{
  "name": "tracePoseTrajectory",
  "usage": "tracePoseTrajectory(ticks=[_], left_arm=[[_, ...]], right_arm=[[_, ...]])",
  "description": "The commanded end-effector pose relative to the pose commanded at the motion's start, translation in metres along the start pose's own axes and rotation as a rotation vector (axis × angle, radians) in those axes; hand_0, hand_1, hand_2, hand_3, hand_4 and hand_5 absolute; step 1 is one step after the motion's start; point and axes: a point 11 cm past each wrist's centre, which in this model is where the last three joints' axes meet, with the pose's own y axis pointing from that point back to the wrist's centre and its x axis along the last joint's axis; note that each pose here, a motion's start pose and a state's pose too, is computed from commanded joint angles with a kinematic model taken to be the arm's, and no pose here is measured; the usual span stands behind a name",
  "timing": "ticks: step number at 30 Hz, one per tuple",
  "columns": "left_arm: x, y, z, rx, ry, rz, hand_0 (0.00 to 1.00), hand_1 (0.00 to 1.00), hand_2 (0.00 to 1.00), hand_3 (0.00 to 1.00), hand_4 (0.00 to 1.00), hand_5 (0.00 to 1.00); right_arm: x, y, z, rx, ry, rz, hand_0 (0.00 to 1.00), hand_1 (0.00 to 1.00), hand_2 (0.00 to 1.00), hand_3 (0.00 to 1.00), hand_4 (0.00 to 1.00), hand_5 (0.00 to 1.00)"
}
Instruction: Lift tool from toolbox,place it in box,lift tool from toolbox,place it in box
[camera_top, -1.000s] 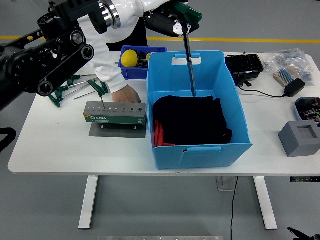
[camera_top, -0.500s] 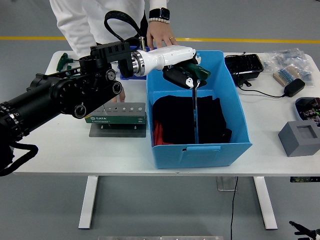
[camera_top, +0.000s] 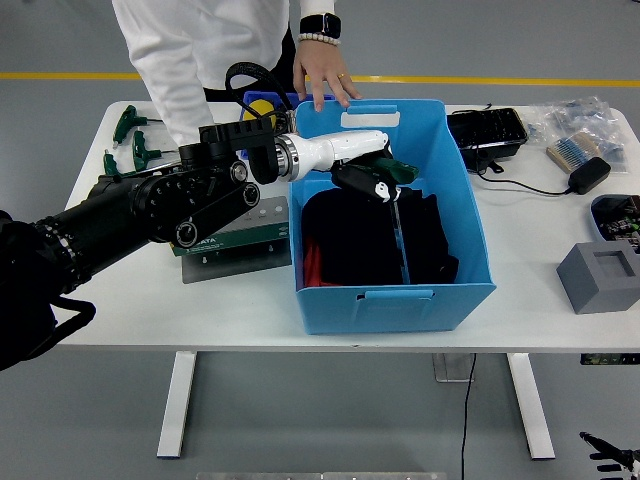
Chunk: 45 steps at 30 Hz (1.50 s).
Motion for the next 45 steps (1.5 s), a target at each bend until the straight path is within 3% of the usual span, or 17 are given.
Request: tracePoseTrajectory(ticks=[2,3,8,9,14,15,20,21,38,39,44,45], left_arm=[[0.002,0.001,-0.004,0.015,-0.017,0.003,0.261,0.161,0.211,0.281,0.720,0.577],[0.004,0.002,-0.007,0.024,-0.023,0.007,0.388,0.326,0.413,0.485,0.810,0.627],[0.011,0.006,-0.021,0.056,-0.034,0.038,0.388,0.326,0.413,0.485,0.810,0.627],[0.012,0.006,-0.024,0.061,-0.042,0.045,0.529,0.524,0.610,0.614,0.892,0.670],[0.013,0.008,-0.027,0.059,-0.053,0.056,0.529,0.524,0.610,0.614,0.892,0.670],[0.013,0.008,-0.027,0.058,-0.055,0.053,0.633,0.637,0.722,0.716,0.970,0.710],[0.006,0.007,-0.027,0.047,-0.060,0.032,0.633,0.637,0.722,0.716,0.970,0.710],[0.005,0.007,-0.026,0.042,-0.061,0.029,0.696,0.691,0.798,0.756,0.981,0.713],[0.004,0.001,0.008,-0.087,-0.087,0.052,0.711,0.708,0.818,0.774,0.998,0.727],[0.000,0.000,0.013,-0.103,-0.093,0.059,0.624,0.639,0.710,0.722,0.998,0.726],[0.002,0.000,0.048,-0.191,-0.139,0.145,0.624,0.639,0.710,0.722,0.998,0.726],[0.004,0.001,0.057,-0.213,-0.148,0.157,0.367,0.325,0.419,0.552,0.990,0.732]], right_arm=[[0.001,0.000,-0.003,0.005,0.004,0.001,0.633,0.614,0.675,0.558,0.809,0.667],[0.001,0.000,-0.005,0.008,0.005,0.002,0.633,0.613,0.673,0.558,0.809,0.666],[0.003,0.001,-0.010,0.021,0.007,0.006,0.633,0.613,0.673,0.558,0.809,0.666],[0.003,0.001,-0.012,0.025,0.006,0.008,0.632,0.609,0.672,0.557,0.808,0.664],[0.007,0.001,-0.017,0.038,0.006,0.016,0.632,0.609,0.672,0.557,0.808,0.664],[0.007,0.001,-0.018,0.040,0.006,0.018,0.631,0.601,0.667,0.554,0.803,0.662],[0.011,0.002,-0.020,0.048,0.002,0.026,0.631,0.601,0.667,0.554,0.803,0.662],[0.011,0.002,-0.021,0.049,0.003,0.027,0.629,0.599,0.663,0.552,0.801,0.663],[0.015,0.001,-0.019,0.048,0.005,0.035,0.627,0.592,0.657,0.551,0.800,0.660],[0.015,0.001,-0.017,0.046,0.002,0.036,0.625,0.590,0.656,0.550,0.798,0.659],[0.015,0.000,-0.008,0.032,-0.007,0.036,0.625,0.590,0.656,0.550,0.798,0.659],[0.014,0.000,-0.006,0.028,-0.009,0.036,0.625,0.588,0.655,0.549,0.796,0.656]])
